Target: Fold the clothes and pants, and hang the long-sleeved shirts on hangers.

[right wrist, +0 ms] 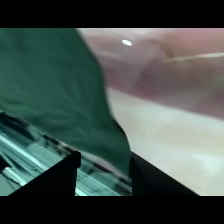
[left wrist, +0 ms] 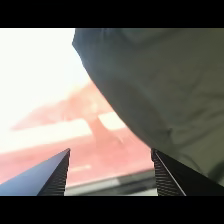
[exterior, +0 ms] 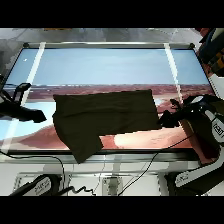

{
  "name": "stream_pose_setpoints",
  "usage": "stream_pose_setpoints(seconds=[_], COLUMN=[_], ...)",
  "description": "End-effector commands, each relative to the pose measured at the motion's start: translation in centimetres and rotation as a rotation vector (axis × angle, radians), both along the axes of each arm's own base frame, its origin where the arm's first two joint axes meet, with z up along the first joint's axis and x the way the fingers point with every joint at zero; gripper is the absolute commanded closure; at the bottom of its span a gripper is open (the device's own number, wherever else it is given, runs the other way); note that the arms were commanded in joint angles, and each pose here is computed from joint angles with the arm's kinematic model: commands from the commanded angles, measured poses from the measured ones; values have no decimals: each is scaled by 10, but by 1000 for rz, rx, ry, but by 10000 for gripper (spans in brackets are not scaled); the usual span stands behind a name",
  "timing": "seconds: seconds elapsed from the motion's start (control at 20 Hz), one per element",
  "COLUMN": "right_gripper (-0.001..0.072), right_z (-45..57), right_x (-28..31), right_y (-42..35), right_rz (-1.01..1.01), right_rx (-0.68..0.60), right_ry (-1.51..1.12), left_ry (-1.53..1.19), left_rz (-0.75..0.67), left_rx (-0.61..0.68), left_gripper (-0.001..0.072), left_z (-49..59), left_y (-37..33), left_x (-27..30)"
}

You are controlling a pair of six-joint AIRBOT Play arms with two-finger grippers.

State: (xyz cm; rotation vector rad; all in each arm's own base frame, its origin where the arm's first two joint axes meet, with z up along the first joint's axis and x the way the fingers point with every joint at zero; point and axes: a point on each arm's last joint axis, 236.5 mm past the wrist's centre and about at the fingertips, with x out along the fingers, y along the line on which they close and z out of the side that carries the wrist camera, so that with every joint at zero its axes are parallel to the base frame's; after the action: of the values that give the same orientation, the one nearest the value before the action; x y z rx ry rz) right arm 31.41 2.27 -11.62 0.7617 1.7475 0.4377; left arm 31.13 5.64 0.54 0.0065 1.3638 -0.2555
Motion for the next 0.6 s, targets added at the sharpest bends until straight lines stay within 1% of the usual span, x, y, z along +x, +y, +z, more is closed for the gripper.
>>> stream_pose_setpoints(seconds=[0.0, 0.05, 0.1, 0.25, 0.35, 0.45, 0.55], right_gripper=[411, 585, 701, 702, 703, 702, 702], right_z=[-7, -4, 1, 21, 34, 50, 67], right_x=[9, 11, 15, 35, 47, 58, 67], right_y=[23, 25, 28, 29, 23, 22, 28], right_rz=[-59, -50, -45, -71, -63, -39, -19], right_rx=[97, 115, 136, 133, 56, -21, -64], right_ry=[-93, -114, -146, -258, -346, -441, -519], left_ry=[110, 145, 185, 281, 296, 289, 291], left_rz=[32, 40, 46, 52, 55, 89, 100], left_rx=[-54, -69, -85, -146, -217, -295, -361], left_gripper=[163, 163, 163, 164, 164, 164, 164], left_z=[-28, -39, -50, -76, -87, -94, -101], left_y=[-4, -7, -10, -29, -47, -67, -84], left_x=[-33, -43, -56, -88, -97, -99, -105])
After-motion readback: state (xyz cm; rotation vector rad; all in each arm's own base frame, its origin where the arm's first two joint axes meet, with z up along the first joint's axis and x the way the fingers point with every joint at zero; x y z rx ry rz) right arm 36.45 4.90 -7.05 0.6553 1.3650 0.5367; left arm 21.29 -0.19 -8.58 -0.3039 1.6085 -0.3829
